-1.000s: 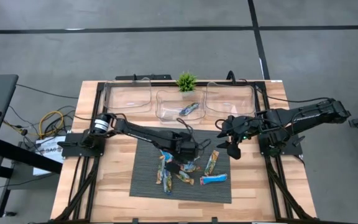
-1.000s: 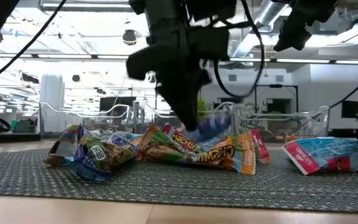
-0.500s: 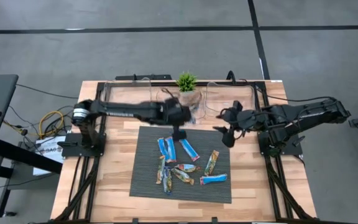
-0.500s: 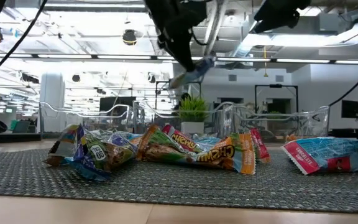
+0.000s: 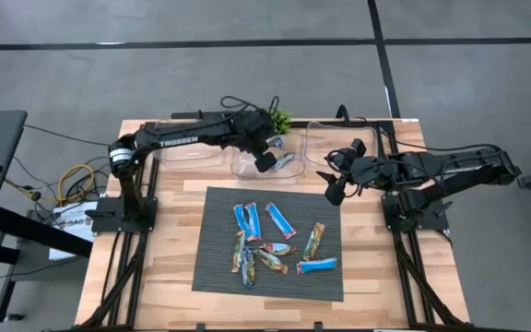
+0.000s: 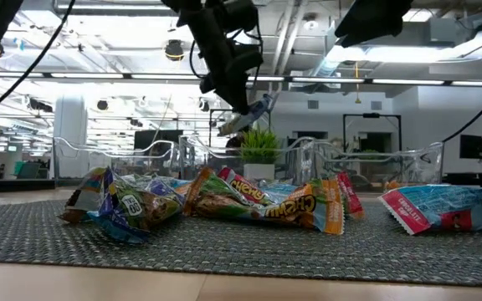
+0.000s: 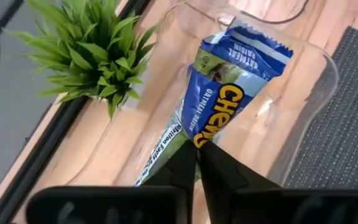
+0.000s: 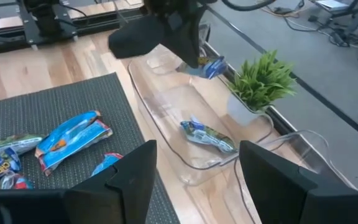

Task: Pick and place Granola Bars by type
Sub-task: Put the blue granola bar into the middle transparent bin

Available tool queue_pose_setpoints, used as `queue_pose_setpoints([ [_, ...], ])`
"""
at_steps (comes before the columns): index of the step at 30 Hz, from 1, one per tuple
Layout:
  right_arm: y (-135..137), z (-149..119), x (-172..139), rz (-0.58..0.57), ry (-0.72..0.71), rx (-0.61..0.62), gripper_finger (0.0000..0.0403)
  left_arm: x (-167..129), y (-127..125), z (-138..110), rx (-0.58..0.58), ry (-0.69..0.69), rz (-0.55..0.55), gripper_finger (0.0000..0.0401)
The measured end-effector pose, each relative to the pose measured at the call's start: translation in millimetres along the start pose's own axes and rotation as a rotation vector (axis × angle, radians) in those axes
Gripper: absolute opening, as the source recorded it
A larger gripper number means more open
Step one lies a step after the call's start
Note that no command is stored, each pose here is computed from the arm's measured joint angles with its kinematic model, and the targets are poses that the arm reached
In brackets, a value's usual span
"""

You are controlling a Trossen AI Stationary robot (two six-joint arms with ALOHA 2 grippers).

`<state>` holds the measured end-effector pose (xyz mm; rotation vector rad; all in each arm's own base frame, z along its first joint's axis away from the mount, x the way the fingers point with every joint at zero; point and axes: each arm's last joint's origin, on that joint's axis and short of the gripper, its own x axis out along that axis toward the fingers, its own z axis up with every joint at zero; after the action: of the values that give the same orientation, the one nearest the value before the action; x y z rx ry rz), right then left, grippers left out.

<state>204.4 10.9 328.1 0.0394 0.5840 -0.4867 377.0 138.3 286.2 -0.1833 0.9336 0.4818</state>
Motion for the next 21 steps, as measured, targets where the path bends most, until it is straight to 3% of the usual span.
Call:
queue_pose_setpoints([
  [10, -0.2, -1.1, 0.0, 0.0, 0.011, -0.006, 0.0223, 0.3, 1.3, -0.1, -0.017, 0.005, -0.027, 0.0115],
  [15, 0.9, -1.5, 0.0, 0.038, 0.022, -0.004, 0.0223, -1.4, -9.3, -8.4, -0.112, 0.093, -0.103, 0.0114],
  [21, 2.2, -2.8, -0.5, 0.07, 0.04, -0.011, 0.0223, -14.5, -29.8, -29.0, -0.093, 0.295, -0.189, 0.0093],
])
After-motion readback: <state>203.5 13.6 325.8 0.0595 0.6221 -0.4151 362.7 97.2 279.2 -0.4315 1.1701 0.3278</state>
